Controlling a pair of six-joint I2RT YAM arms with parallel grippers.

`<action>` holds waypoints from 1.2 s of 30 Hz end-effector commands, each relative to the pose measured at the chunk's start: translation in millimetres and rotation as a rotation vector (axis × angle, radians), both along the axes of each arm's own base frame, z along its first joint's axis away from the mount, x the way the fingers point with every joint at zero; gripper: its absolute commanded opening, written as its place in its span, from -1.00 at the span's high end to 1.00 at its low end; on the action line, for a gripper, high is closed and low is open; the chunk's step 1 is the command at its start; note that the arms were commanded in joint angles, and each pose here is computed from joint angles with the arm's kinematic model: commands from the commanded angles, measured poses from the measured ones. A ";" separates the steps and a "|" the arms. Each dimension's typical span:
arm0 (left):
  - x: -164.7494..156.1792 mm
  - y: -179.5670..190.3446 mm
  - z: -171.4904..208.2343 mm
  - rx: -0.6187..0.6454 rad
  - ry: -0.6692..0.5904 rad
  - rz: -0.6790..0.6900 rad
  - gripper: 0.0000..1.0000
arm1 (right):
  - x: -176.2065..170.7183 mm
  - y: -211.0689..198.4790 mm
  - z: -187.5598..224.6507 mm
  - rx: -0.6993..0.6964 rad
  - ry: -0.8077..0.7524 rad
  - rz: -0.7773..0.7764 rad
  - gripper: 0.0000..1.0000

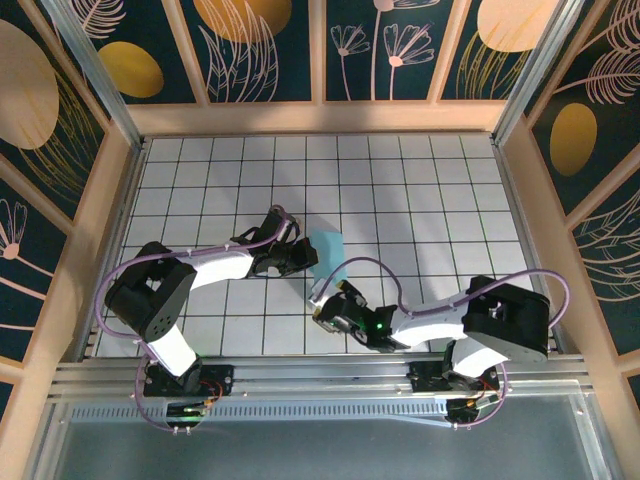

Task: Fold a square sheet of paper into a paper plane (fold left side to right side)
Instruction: Third fold the triangle at the center of the table.

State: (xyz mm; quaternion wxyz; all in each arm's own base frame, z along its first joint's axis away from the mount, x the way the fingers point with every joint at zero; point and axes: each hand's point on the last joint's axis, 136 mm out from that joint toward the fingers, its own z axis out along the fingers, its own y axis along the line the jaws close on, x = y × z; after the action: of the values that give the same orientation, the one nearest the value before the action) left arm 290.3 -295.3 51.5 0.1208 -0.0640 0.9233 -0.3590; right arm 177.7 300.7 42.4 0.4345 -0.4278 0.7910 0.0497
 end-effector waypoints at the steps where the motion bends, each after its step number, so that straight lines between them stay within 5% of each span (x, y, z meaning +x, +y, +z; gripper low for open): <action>1: -4.1 3.3 0.3 -0.003 0.024 0.006 1.00 | 16.2 16.0 23.3 0.051 -0.095 -0.027 -0.40; 10: -4.4 5.4 -3.8 0.015 0.026 0.005 1.00 | 23.8 25.2 23.4 0.038 -0.094 -0.013 0.06; 18: -4.2 8.2 -6.2 0.032 0.024 0.009 1.00 | 14.3 24.6 15.1 0.013 -0.025 0.023 0.97; 22: -2.1 13.5 -2.1 0.061 -0.001 0.012 0.85 | 8.4 24.3 11.6 0.032 0.047 0.043 1.00; 30: 4.9 45.8 18.7 0.161 -0.070 0.035 0.16 | -0.4 30.3 20.9 0.224 0.313 0.080 1.00; 34: 10.3 56.1 31.1 0.173 -0.109 0.049 0.12 | 1.3 29.2 29.5 0.359 0.445 0.078 1.00; 36: 12.3 47.6 37.0 0.134 -0.126 0.021 0.31 | 1.1 28.8 34.8 0.427 0.501 0.082 1.00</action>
State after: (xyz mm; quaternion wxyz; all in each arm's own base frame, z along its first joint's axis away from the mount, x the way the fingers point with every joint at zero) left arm 300.3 -246.6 78.5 0.1783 -0.0611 0.9364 -0.2961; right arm 193.8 320.7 64.6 0.3435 -0.3601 0.8325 0.2435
